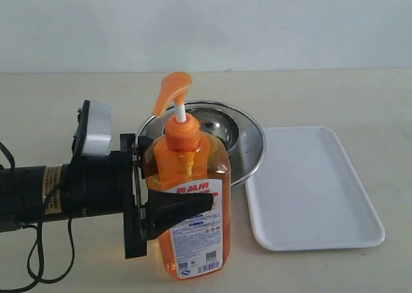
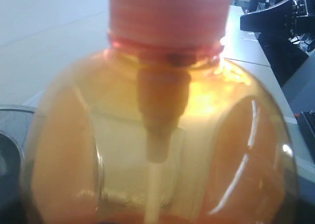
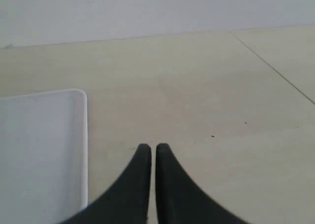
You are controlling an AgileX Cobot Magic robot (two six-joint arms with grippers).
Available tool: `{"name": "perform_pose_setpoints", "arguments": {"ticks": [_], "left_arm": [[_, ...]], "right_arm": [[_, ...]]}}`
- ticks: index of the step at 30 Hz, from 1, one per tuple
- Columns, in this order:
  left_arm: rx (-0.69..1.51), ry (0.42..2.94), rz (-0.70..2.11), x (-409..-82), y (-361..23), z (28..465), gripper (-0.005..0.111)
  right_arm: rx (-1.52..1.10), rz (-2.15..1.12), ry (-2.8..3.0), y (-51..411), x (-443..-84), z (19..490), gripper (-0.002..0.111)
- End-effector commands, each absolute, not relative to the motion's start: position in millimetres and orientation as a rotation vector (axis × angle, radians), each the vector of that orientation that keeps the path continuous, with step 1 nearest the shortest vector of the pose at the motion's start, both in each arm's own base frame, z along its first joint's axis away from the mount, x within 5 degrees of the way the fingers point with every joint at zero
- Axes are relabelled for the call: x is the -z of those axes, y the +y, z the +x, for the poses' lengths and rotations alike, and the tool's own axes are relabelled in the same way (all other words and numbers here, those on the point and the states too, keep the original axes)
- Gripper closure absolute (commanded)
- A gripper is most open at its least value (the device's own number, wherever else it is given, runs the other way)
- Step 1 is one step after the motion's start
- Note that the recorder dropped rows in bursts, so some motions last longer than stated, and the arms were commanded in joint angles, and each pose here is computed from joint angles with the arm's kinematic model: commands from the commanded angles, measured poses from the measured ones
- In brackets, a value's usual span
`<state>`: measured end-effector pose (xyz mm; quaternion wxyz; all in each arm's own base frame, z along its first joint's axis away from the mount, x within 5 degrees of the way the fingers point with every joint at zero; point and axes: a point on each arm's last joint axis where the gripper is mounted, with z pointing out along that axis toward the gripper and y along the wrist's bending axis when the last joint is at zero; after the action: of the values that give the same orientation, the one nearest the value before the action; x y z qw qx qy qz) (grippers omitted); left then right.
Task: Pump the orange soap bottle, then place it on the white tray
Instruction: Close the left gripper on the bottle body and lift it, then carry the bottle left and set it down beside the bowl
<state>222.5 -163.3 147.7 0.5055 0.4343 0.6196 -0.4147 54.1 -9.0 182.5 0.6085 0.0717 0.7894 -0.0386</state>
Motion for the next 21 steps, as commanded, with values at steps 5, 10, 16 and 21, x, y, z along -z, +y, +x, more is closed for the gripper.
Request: {"name": "perform_pose_setpoints", "arguments": {"ticks": [5, 10, 16, 21], "left_arm": [[1.003, 1.536, 1.033, -136, -164, 225, 0.102], [1.009, 1.574, 0.988, -134, -161, 222, 0.102], [0.813, 1.610, 0.839, -137, -140, 206, 0.102], [0.683, 1.630, 0.679, -149, -119, 189, 0.102]], "right_arm": [[0.103, 0.155, 1.811, -9, -183, 54, 0.107], [0.103, 0.155, 1.811, -9, -183, 54, 0.107], [0.103, 0.155, 1.811, -9, -183, 54, 0.107], [0.103, 0.155, 1.811, -9, -183, 54, 0.107]]}}
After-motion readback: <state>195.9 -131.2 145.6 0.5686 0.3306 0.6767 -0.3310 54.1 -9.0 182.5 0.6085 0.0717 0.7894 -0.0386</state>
